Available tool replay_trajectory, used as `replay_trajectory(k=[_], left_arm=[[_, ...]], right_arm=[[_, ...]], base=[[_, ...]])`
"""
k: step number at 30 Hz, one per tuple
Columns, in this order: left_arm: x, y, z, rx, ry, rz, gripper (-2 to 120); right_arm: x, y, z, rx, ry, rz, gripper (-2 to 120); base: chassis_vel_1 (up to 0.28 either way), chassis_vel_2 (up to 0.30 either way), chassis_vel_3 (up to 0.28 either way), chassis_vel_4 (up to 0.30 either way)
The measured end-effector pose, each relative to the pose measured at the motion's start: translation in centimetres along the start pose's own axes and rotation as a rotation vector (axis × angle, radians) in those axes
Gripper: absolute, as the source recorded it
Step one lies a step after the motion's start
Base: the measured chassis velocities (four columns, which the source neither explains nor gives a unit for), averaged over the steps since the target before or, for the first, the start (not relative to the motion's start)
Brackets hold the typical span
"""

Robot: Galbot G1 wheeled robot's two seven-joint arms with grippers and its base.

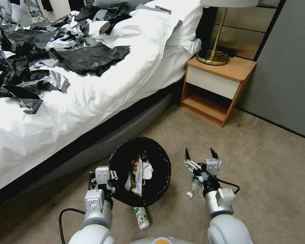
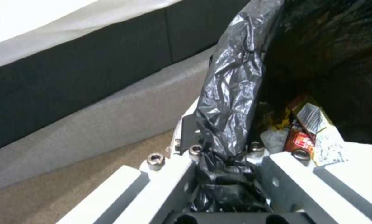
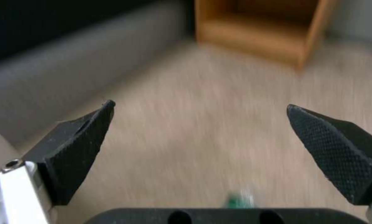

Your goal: Pick up the trash bin, then pick up the garbage from the floor and place it into the trash bin.

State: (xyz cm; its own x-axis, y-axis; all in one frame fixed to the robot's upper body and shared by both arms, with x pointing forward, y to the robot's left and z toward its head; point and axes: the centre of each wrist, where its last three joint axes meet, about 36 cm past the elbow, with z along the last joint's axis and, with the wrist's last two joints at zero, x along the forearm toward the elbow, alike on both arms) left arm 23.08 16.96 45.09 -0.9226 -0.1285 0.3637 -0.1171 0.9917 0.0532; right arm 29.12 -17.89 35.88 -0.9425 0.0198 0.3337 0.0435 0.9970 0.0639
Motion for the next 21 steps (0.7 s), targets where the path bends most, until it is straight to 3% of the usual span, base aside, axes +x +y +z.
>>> replay_trajectory(k=[3,8,13,21], left_arm=[[0.0,0.0,0.0,-0.001,0.0,-0.001,0],[0.0,0.0,0.0,-0.001,-0.003,-0.001,0],[0.0,-0.1,0.2,-0.005,0.001,0.0,0],[0.2,0.0,0.3,-0.008,0.004,-0.001,0]], right_arm=[[-3.1,-1.4,2.3,-0.072,0.218,0.045,100],[-5.7,-2.7,5.6,-0.12,0.354,0.063,100],[-7.8,-3.6,8.7,-0.127,0.433,0.06,100],[-10.6,-3.9,10.5,-0.128,0.46,0.068,100]], base=[[0.0,0.0,0.0,0.0],[0.0,0.0,0.0,0.0],[0.0,0.0,0.0,0.0],[0.0,0.0,0.0,0.0]])
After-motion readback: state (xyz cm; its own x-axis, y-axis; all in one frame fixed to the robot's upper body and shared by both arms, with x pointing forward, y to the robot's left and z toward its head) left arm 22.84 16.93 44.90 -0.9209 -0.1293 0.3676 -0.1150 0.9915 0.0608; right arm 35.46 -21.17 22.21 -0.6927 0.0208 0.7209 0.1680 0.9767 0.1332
